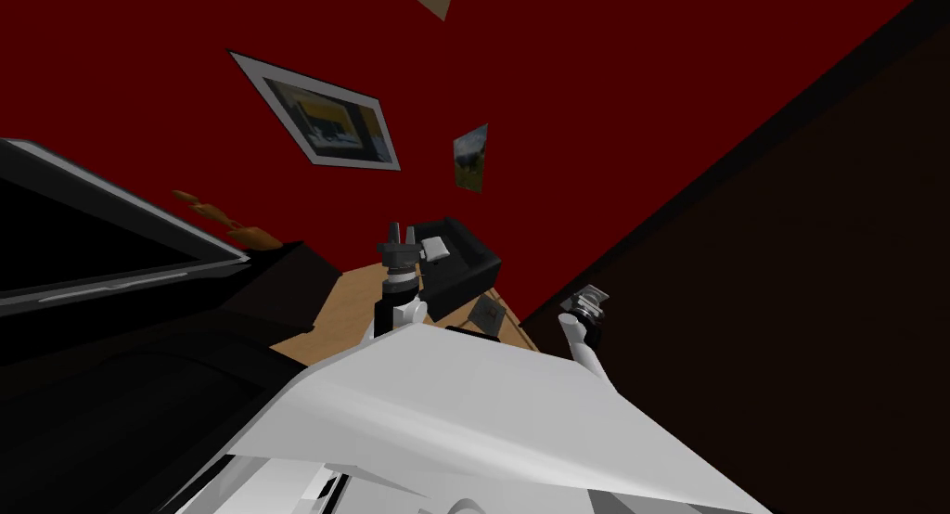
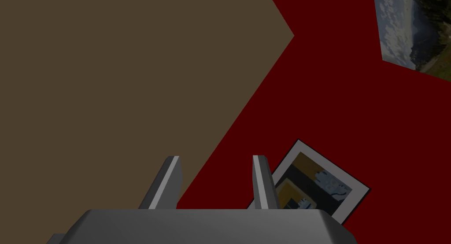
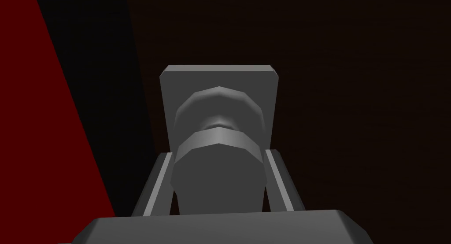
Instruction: Pull the door open
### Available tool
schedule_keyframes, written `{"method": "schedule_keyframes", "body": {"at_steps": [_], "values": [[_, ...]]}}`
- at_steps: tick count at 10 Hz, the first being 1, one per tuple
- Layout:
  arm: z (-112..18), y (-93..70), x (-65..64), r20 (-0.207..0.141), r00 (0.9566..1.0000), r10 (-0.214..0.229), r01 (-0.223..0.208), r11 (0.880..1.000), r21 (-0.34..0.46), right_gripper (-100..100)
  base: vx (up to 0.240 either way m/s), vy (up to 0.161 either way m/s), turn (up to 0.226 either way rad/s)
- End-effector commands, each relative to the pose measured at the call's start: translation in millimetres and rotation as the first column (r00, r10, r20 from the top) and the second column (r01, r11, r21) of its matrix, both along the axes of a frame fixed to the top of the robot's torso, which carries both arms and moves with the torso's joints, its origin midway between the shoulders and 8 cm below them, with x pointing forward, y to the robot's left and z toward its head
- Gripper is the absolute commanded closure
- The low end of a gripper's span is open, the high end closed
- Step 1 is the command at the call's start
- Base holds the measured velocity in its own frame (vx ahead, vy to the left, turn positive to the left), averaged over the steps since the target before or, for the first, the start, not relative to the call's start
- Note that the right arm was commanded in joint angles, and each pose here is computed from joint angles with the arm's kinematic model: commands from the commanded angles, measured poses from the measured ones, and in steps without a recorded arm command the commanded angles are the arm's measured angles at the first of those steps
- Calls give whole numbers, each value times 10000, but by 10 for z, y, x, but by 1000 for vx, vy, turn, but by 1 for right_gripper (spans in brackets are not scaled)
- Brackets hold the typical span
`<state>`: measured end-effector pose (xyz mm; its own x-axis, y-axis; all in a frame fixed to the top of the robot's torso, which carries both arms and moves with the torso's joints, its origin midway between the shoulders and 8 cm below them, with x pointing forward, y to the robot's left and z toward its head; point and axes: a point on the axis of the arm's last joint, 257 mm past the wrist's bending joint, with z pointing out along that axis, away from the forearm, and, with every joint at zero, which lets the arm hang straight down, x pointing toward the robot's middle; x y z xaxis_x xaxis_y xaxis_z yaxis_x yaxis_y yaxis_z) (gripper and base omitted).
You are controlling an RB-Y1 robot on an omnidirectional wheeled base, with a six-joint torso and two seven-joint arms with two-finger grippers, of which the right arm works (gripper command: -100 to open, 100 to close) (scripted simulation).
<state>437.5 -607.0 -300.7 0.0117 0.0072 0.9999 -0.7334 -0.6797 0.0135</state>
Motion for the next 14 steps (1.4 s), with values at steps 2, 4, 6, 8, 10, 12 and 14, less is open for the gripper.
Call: {"method": "schedule_keyframes", "body": {"at_steps": [2, 4, 6, 8, 10, 12, 14], "values": [[11, -13, -8, 19, 10000, -31, 31, 10000, -22, 100, -3, 2, 2], [0, 116, 88, 10, 9995, 310, -310, 9995, 25, 100, -159, 45, 41], [12, 247, 189, 46, 9978, 659, -659, 9978, 43, 100, -220, 59, 51], [28, 429, 320, 93, 9935, 1130, -1131, 9936, 69, 100, -263, 26, 60], [36, 527, 385, 118, 9904, 1375, -1376, 9905, 82, 100, -212, -12, 71], [5, 567, 383, 70, 9895, 1442, -1443, 9894, 153, 100, -130, 1, 30], [4, 686, 445, 55, 9841, 1773, -1773, 9840, 155, 100, -179, -20, 81]]}}
